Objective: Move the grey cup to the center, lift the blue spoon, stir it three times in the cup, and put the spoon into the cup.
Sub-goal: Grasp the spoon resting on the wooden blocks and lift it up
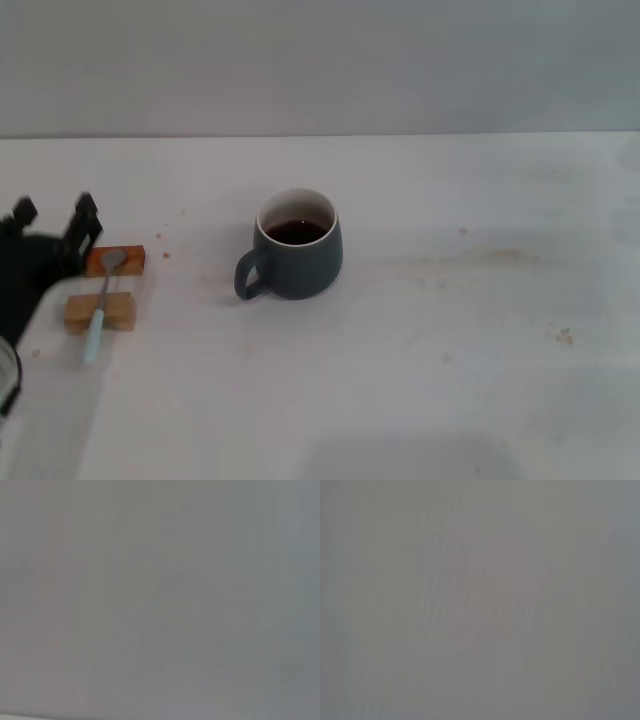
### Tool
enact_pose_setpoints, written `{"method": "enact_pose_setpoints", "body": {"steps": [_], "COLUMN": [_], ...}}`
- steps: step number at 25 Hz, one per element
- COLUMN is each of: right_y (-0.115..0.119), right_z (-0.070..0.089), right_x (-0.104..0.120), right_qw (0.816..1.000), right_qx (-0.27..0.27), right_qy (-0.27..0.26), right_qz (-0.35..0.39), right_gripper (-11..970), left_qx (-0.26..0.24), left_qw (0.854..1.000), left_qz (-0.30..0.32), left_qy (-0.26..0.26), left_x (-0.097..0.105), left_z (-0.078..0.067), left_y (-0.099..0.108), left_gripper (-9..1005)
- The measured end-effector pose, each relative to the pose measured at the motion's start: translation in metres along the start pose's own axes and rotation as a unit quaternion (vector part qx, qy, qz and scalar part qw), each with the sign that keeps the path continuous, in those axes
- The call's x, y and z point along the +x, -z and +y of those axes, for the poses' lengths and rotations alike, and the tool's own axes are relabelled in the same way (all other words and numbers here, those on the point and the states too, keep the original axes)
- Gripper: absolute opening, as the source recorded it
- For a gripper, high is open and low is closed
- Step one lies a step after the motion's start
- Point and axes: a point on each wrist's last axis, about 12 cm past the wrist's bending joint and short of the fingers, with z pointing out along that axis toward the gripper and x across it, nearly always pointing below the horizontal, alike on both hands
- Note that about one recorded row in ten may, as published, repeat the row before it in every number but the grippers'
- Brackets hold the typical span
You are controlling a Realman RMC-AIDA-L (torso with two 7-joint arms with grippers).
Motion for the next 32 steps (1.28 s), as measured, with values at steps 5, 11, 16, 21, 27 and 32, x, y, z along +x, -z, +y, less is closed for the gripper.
{"method": "enact_pose_setpoints", "body": {"steps": [5,11,16,21,27,32], "right_y": [-0.002,-0.005,-0.006,-0.007,-0.006,-0.004], "right_z": [0.001,0.002,0.003,0.003,0.000,-0.003], "right_x": [-0.002,-0.004,-0.007,-0.008,-0.008,-0.007], "right_qw": [1.000,1.000,1.000,1.000,1.000,1.000], "right_qx": [-0.002,-0.004,-0.005,-0.006,-0.002,0.003], "right_qy": [0.001,0.002,0.002,0.003,0.003,0.000], "right_qz": [-0.001,-0.002,-0.005,-0.006,-0.010,-0.012], "right_gripper": [43,43,43,43,44,43], "left_qx": [-0.023,-0.082,-0.099,-0.093,-0.086,-0.090], "left_qw": [0.999,0.995,0.994,0.995,0.996,0.996], "left_qz": [-0.037,-0.044,-0.040,-0.043,-0.023,-0.009], "left_qy": [-0.001,-0.020,-0.021,-0.009,-0.005,-0.010], "left_x": [0.034,0.061,0.069,0.074,0.085,0.093], "left_z": [-0.003,-0.010,-0.020,-0.031,-0.035,-0.030], "left_y": [0.022,0.038,0.044,0.049,0.050,0.051], "left_gripper": [660,660,660,660,660,660]}}
